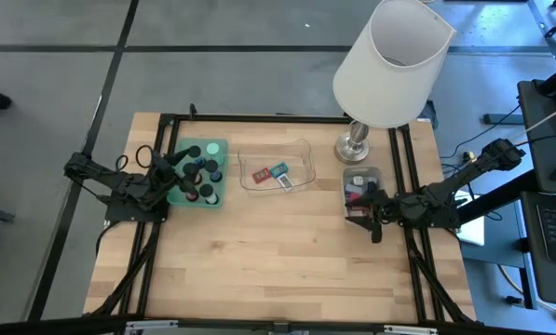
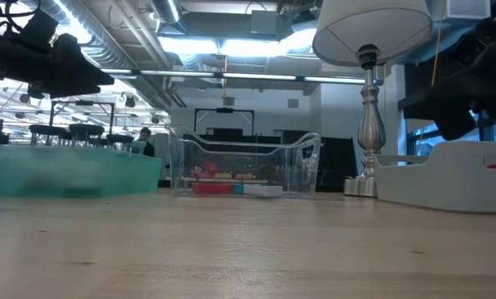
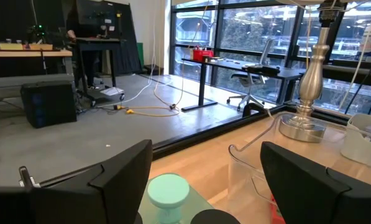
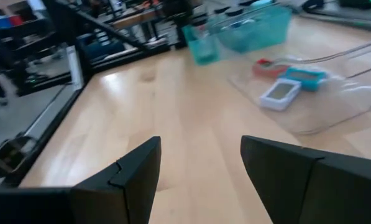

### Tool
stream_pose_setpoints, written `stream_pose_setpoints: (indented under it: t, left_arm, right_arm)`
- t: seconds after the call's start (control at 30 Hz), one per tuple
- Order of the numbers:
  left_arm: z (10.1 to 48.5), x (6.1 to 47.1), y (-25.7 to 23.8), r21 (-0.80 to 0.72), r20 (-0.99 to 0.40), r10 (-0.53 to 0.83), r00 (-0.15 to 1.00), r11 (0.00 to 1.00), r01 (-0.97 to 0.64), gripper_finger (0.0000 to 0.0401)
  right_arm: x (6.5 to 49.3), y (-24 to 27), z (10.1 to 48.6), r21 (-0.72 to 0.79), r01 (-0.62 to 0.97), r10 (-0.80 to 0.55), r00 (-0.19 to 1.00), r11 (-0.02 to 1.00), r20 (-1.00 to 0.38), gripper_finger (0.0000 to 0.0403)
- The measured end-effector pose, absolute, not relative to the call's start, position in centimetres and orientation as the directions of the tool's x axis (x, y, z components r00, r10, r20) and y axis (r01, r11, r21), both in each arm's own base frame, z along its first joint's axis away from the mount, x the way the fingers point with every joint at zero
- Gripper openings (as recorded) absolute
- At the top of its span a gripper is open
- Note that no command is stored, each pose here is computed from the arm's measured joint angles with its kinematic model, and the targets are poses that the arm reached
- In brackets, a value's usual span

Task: Pick & Place Office items
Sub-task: Return to Home Position

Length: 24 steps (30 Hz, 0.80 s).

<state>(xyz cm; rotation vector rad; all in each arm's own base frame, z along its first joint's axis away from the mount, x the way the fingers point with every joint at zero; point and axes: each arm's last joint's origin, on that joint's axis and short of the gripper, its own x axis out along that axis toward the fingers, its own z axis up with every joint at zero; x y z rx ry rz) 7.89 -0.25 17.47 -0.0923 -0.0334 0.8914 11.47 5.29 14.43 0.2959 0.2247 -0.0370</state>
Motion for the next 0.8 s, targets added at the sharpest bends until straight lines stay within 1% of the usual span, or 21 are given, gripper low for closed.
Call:
stream_pose_setpoints:
  t: [0.17,0.8]
  left_arm:
    - [17.47,7.89,-0.25,-0.095,-0.009,0.778,0.628,0.625,-0.775,0.0296]
    - [17.47,7.89,-0.25,-0.094,-0.009,0.778,0.628,0.625,-0.775,0.0296]
  right_arm:
    - [11.47,5.41,14.42,0.295,0.033,0.037,0.972,0.955,-0.23,0.0226]
    - [11.47,5.41,14.42,0.295,0.033,0.037,0.972,0.955,-0.23,0.0226]
